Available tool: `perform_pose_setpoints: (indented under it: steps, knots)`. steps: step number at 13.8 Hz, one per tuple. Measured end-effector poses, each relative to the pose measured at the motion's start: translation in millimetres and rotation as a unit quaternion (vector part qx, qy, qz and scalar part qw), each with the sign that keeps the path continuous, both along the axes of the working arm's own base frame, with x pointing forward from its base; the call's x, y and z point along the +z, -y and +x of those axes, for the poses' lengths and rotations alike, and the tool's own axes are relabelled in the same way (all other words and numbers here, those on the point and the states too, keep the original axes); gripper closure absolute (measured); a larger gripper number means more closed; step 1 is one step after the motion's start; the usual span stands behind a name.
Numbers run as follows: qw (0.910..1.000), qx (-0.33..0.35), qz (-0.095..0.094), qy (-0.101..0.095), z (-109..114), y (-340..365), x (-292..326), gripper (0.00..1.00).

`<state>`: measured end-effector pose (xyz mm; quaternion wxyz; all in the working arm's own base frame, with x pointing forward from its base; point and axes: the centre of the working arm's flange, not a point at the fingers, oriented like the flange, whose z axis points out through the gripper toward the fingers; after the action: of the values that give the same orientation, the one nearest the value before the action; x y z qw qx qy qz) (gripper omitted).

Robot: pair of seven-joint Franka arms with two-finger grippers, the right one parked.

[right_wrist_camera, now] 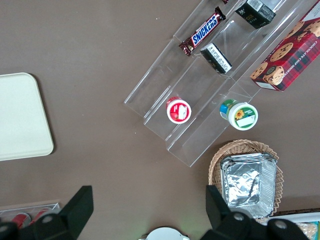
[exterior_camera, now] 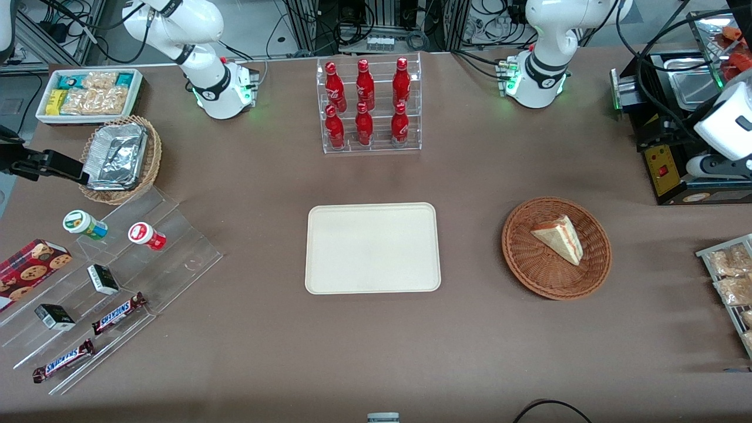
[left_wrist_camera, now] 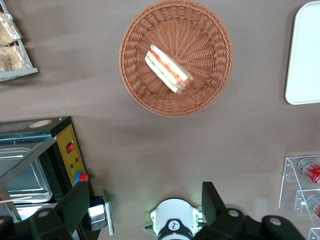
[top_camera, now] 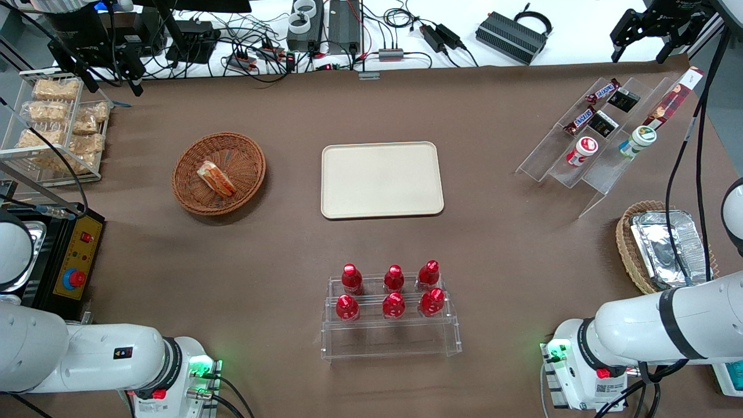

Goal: Place sandwich from basket to tray
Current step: 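Move the left gripper over the wrapped sandwich in the wicker basket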

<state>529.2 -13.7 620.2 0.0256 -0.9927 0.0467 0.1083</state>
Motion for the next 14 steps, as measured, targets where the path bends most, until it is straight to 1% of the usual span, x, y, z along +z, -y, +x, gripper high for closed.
perform_pose_setpoints:
  steps: [2, 5, 7, 8, 10, 12, 14]
  knots:
    - [1.0, -0.001, 0.0, 0.001, -4, 0, 0, 0.0]
    - [0.9999, 0.001, 0.0, 0.011, 3, 1, -15, 0.0]
    - [0.9995, 0.024, 0.005, 0.02, 12, 1, -42, 0.0]
    - [0.9983, 0.051, 0.01, 0.026, 16, 2, -60, 0.0]
    - [0.9905, 0.129, 0.022, 0.044, 24, 4, -100, 0.0]
    - [0.9809, 0.187, 0.029, 0.044, 28, 8, -139, 0.0]
    - [0.9671, 0.246, 0.036, 0.054, 31, 13, -170, 0.0]
